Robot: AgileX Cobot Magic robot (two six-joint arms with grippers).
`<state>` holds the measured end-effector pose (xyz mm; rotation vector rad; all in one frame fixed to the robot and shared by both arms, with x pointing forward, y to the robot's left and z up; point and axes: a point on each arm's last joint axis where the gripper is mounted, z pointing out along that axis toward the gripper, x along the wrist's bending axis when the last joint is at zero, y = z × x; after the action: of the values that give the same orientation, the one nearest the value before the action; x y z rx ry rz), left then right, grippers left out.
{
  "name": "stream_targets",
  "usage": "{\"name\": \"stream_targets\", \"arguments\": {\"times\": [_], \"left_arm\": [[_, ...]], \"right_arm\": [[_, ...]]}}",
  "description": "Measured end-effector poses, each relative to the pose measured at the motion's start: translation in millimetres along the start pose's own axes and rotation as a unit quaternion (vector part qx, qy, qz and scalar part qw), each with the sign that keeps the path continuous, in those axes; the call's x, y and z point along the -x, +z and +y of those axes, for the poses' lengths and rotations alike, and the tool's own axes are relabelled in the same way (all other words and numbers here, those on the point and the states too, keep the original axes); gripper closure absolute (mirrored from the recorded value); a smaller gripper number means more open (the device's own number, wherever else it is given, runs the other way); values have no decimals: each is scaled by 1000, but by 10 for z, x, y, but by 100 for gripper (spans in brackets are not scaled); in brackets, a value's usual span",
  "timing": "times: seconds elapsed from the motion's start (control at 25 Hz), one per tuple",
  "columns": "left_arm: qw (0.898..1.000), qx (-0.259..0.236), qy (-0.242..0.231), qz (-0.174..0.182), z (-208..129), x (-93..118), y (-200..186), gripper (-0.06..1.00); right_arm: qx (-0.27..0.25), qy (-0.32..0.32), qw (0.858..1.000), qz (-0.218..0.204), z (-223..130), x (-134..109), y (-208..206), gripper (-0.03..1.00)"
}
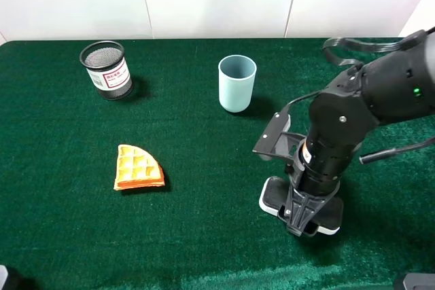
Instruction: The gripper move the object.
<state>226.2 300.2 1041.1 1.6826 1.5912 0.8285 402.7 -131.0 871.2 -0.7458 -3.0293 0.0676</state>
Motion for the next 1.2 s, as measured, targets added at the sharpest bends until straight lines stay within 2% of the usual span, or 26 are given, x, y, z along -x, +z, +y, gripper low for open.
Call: {"name": "stream_targets", "arguments": {"times": [0.24,0.36,0.48,0.52,1.2], "left_arm": [[1000,0,0,0,0,0,0,-4],[1000,0,0,0,0,0,0,-4],[1000,0,0,0,0,0,0,-4],[1000,0,0,0,0,0,0,-4],[1000,0,0,0,0,0,0,-4]], "right_arm": [[-8,7,1000,2,2,1,65,27],[-6,8,1000,1,5,3,65,36],[-6,8,1000,1,6,3,65,48],[-5,8,1000,1,7,3,65,49],[-4,8,1000,0,9,4,65,49]]}}
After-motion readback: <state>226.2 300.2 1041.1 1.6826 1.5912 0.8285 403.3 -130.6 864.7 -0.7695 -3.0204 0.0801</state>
